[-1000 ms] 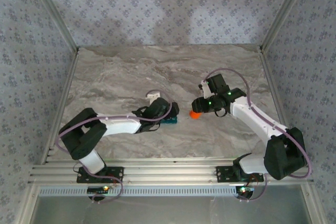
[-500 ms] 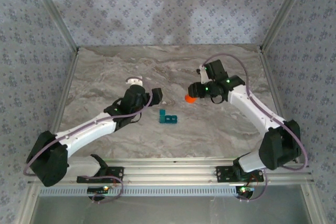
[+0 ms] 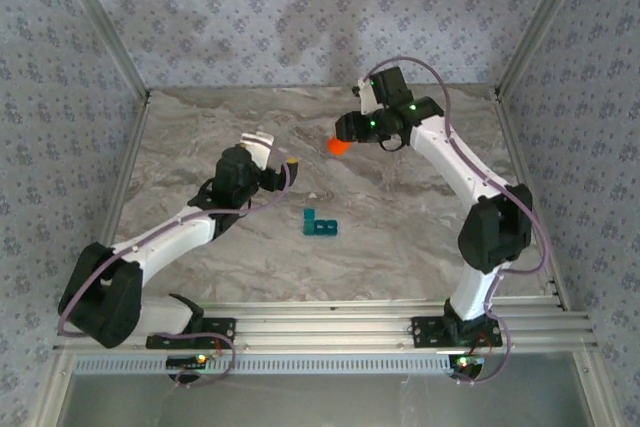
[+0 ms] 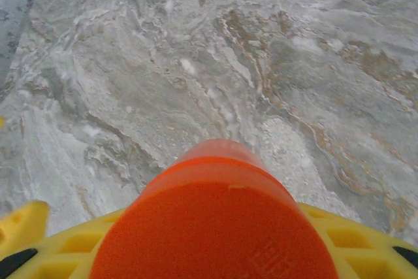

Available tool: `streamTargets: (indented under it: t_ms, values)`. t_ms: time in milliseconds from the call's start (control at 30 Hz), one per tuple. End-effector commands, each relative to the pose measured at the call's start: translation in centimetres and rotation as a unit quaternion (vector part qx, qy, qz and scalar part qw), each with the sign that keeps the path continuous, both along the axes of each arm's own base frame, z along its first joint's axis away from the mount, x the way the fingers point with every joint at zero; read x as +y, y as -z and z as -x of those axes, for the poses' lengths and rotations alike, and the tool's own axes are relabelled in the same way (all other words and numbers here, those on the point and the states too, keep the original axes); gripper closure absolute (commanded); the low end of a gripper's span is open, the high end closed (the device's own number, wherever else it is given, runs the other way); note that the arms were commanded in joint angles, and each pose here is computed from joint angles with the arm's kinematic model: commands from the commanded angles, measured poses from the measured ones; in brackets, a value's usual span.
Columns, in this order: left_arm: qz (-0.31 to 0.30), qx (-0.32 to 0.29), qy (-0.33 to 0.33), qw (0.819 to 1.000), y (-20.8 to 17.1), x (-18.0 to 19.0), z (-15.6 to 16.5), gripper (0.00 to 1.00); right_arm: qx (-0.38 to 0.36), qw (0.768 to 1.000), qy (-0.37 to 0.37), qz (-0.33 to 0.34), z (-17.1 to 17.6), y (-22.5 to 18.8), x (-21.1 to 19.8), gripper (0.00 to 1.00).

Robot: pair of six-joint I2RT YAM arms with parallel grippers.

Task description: Sort the pills into containers

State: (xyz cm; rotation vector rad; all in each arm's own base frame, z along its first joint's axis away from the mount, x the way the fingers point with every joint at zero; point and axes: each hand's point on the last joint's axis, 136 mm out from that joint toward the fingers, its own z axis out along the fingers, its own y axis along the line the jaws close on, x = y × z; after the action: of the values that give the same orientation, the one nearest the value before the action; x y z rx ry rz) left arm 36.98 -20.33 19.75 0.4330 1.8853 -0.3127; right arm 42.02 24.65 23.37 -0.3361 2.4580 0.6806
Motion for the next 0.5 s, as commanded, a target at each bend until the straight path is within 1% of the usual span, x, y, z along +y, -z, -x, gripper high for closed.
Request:
streamTargets:
  t_ms: [0,67,167,300,467]
  values:
    - [-0.031,-0.048,0.128,0.99,-0.6,-3.2,0.8,0.01,0.012,0.999,-0.036,-0.018,-0.1,-0.7,1.5,0.76]
    - [-0.037,-0.06,0.169,0.983,0.0,-4.2,1.3,0.01,0.018,0.998,-0.048,-0.024,-0.2,-0.8,2.1,0.76]
    - [-0.023,-0.083,0.2,0.976,0.4,-5.3,1.7,0.01,0.029,0.997,-0.066,-0.035,-0.3,-0.8,2.9,0.75]
    - [0.004,-0.1,0.202,0.974,0.2,-6.0,1.1,0.01,0.039,0.995,-0.08,-0.054,-0.1,-0.9,3.6,0.75]
    - [0.021,-0.109,0.204,0.973,0.3,-6.5,0.6,0.01,0.05,0.991,-0.096,-0.077,0.6,-1.1,4.8,0.75]
